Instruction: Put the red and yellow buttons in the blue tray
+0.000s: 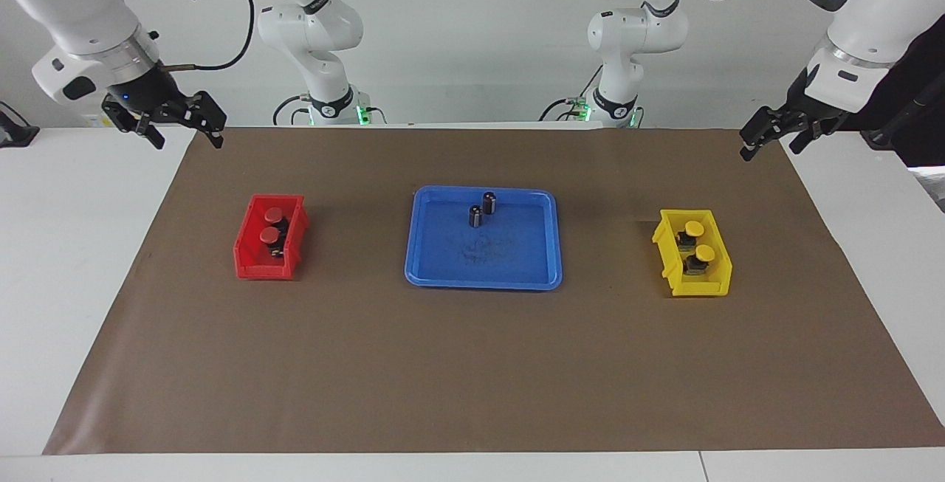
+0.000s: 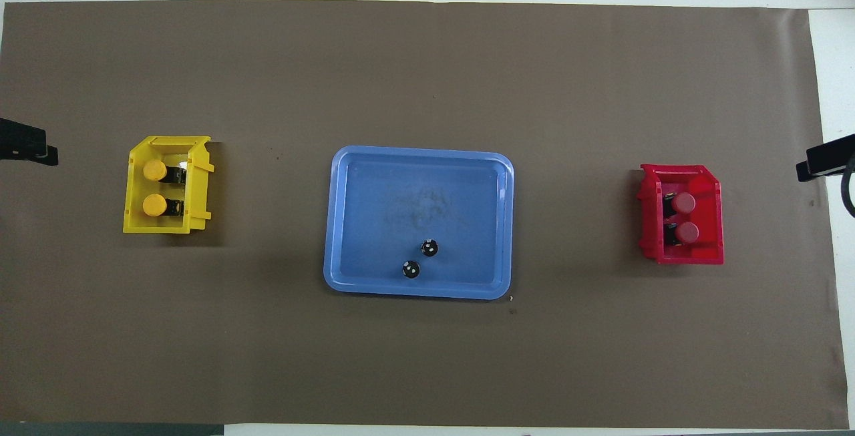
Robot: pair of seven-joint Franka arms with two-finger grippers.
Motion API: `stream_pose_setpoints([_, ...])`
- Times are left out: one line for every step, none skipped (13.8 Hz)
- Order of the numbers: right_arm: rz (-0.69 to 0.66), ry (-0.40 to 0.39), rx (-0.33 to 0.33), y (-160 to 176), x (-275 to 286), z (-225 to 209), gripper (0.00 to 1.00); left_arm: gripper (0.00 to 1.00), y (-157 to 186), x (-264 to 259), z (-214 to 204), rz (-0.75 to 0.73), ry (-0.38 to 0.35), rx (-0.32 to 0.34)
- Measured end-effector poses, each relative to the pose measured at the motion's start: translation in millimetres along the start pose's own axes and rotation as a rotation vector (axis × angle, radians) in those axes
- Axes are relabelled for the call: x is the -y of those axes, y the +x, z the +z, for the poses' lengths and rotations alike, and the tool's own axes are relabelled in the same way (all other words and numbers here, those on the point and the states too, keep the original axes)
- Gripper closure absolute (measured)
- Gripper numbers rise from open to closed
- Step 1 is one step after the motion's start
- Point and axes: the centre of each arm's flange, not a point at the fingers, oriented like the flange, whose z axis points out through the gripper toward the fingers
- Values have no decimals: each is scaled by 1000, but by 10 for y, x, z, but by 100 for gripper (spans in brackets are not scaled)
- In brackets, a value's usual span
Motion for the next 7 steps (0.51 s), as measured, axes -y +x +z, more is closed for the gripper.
stream_pose_setpoints([0,0,0,0,0,0,0,0,-6,-1,6,4,0,5])
stream_pose_setpoints([0,0,0,0,0,0,0,0,-20,-4,23,30,1,17])
stream_pose_setpoints([0,0,0,0,0,0,0,0,-29,-14,31,74,1,21])
stream_pose_setpoints([0,0,0,0,0,0,0,0,-33,-28,32,124,0,22])
stream_pose_setpoints([0,0,0,0,0,0,0,0,-36,-41,31,167,0,23])
stream_pose_setpoints([0,0,0,0,0,0,0,0,-38,-46,29,198,0,23])
stream_pose_setpoints([0,0,0,0,0,0,0,0,-40,-42,26,230,-1,23])
